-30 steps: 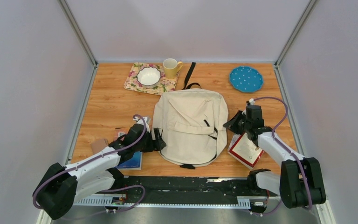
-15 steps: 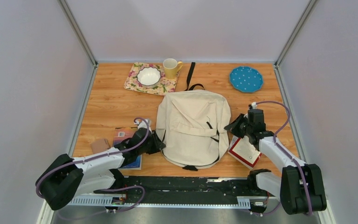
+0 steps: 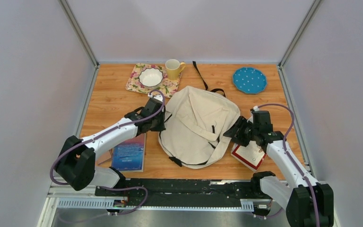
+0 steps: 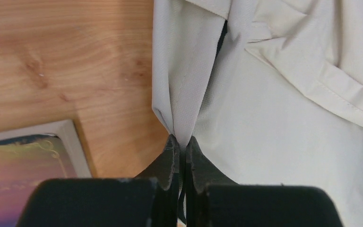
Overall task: Pack the student bag
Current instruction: Adjust the student bag at the center of the board.
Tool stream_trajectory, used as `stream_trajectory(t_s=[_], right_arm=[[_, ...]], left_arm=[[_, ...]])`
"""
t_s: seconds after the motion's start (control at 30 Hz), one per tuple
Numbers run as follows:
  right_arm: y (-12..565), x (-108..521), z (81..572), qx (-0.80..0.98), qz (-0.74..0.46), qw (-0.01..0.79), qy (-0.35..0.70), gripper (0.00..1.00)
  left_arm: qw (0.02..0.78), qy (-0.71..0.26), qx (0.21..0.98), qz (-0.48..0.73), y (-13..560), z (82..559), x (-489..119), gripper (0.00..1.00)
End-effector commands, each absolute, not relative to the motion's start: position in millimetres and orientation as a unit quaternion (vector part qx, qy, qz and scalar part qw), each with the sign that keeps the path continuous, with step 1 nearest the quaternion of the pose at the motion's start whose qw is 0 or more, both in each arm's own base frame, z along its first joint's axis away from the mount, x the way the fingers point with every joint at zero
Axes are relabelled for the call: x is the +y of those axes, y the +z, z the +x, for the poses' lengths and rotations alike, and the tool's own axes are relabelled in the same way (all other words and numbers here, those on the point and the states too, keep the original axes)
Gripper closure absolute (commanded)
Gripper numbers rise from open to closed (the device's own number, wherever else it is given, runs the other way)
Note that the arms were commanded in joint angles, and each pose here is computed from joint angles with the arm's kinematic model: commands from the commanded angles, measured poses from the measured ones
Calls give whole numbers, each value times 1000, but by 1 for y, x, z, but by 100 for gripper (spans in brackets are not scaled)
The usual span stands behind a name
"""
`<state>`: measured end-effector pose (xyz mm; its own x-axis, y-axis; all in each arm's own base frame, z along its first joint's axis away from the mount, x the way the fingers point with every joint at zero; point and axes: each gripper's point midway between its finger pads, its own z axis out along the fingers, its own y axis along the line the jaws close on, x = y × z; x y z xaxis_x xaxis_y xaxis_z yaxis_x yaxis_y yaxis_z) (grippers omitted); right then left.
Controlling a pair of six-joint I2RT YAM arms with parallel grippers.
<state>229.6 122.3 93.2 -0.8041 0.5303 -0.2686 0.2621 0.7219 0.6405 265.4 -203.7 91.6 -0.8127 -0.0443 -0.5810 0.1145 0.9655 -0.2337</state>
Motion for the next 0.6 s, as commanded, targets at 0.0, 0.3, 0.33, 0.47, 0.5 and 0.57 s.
stream_trajectory(t_s=[0.0,0.3,0.33,0.47,0.5,0.57], right_arm=[[85,123,212,909,183,229,297,32],[79,116,233,913,183,244,270,9],[80,119,236,910,182,246,280,9],[73,121,248,915,184,233,275,9],[71,122,252,916,182,228,275,9],[70,125,254,915,178,223,284,10]], left_arm=[[287,-118,942,131,68,268,-185,100],[214,-156,959,98,53,228,-177,26],[214,-161,959,93,51,222,-175,22],[254,-209,941,74,77,219,-183,21],[254,-214,940,73,81,217,-184,21],[257,-218,940,59,88,213,-181,20]])
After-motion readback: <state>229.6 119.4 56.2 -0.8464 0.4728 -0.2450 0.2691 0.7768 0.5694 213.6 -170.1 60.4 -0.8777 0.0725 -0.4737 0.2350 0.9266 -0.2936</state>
